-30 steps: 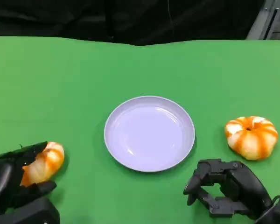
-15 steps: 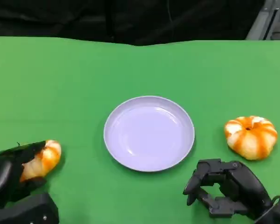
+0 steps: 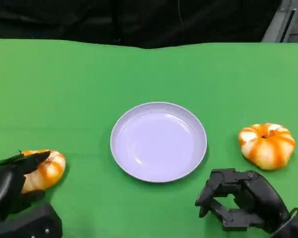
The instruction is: Grasp the bread from the table and place it into the plate.
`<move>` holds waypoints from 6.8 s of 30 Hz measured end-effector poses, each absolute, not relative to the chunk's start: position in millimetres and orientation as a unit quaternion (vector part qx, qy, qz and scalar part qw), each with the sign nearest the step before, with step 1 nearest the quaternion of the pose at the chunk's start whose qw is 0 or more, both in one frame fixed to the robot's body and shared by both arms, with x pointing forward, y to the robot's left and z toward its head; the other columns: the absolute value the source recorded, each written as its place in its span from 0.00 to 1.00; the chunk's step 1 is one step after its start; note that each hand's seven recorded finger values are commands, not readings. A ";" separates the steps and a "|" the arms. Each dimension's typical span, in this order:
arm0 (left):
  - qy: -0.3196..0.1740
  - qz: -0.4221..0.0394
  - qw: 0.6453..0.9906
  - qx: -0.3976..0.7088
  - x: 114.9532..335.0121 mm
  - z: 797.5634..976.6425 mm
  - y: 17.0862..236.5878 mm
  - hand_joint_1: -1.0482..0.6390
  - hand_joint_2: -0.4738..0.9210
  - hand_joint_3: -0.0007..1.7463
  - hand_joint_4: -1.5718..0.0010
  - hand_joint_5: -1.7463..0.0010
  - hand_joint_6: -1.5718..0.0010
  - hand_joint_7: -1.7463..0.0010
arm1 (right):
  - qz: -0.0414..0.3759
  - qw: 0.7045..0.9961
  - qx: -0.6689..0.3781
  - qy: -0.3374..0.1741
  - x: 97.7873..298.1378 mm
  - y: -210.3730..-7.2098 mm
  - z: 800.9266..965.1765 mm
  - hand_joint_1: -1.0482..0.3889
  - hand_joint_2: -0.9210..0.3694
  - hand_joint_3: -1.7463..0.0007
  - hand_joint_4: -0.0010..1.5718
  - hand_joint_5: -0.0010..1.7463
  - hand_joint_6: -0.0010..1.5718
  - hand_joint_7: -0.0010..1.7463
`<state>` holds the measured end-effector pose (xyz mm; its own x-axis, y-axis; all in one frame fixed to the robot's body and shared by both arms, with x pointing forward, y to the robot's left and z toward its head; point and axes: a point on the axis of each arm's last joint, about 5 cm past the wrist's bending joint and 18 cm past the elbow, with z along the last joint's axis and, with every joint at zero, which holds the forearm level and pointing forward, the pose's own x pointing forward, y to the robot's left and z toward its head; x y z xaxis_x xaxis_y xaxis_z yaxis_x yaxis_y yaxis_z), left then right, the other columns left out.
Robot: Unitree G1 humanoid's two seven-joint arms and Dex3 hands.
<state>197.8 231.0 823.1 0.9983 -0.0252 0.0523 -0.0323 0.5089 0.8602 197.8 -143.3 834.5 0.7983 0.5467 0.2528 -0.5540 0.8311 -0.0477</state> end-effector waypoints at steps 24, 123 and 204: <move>-0.077 0.064 0.861 0.498 201.7 816.4 223.3 0.63 0.91 0.00 0.64 0.00 0.62 0.14 | 0.290 0.948 0.015 -0.129 197.8 -143.2 834.6 0.81 0.19 0.46 0.56 0.73 0.59 0.52; -0.288 -0.196 0.847 0.401 278.8 883.4 92.2 0.57 0.97 0.00 0.71 0.05 0.65 0.25 | 0.293 0.946 0.018 -0.137 200.7 -132.6 837.7 0.81 0.20 0.45 0.55 0.73 0.61 0.48; -0.221 -0.237 0.862 0.390 296.6 899.5 87.9 0.15 1.00 0.36 0.71 0.99 0.74 0.99 | 0.301 0.942 0.019 -0.146 201.5 -127.4 840.6 0.81 0.25 0.38 0.57 0.78 0.59 0.61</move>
